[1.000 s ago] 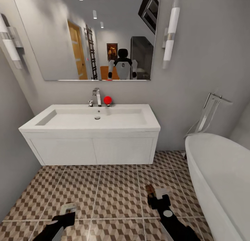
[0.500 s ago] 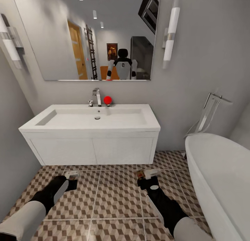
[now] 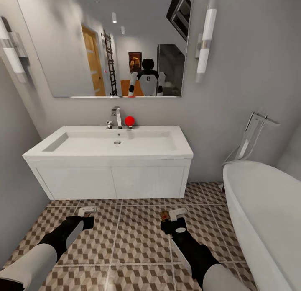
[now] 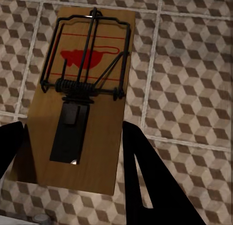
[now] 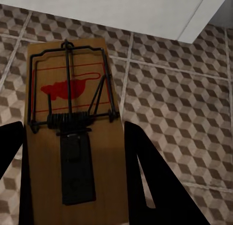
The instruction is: Take the four mousetraps from the cabinet in the bathroom and place them on the bathroom floor. Make sure all four end up on the same floor surface, and ensure that at least two of them are either under or directly next to the same bathroom sink.
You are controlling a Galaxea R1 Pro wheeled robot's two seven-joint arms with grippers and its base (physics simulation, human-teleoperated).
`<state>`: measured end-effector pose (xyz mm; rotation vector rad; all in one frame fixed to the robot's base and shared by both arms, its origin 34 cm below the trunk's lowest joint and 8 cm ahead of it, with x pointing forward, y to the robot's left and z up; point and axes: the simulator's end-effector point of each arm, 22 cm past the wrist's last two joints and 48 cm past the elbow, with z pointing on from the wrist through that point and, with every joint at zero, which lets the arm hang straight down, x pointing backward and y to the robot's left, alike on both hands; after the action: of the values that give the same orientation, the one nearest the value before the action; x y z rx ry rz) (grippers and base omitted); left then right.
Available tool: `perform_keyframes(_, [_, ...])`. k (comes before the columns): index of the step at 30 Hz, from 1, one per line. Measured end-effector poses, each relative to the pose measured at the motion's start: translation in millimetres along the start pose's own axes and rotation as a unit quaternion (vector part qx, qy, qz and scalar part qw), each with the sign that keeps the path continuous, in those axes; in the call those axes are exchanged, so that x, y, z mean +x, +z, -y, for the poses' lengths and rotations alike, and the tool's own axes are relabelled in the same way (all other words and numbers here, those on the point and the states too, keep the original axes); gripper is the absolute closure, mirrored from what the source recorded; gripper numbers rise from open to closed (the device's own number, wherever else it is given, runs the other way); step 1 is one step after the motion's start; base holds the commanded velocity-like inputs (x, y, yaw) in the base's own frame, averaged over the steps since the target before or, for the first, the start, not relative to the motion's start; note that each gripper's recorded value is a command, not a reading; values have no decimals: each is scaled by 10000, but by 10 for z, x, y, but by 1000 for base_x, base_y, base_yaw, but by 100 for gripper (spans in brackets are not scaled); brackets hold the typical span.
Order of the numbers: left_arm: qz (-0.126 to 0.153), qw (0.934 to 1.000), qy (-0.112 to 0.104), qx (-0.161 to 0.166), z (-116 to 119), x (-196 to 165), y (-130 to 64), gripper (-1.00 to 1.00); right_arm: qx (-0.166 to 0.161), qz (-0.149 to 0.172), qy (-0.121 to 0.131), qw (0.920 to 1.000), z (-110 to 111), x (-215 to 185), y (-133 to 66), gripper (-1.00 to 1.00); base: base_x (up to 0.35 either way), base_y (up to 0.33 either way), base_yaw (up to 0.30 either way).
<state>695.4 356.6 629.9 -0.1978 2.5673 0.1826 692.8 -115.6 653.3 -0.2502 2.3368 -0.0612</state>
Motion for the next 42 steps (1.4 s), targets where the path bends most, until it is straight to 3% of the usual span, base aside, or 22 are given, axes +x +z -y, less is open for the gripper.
perform_keyframes(15, [-40,9999,19,165,269,45,-7,100,-1,188,27,9998,10,-189,-31,100,0,0,0])
perform_keyframes(25, [-104,9997,144,172,327,221,183,100,-16,127,33,9999,-26,7,126,100,0,0,0])
perform_keyframes(42, [-172,9993,167,272,515,516,509,100,-34,13,34,10000,-81,370,400,100,0,0,0])
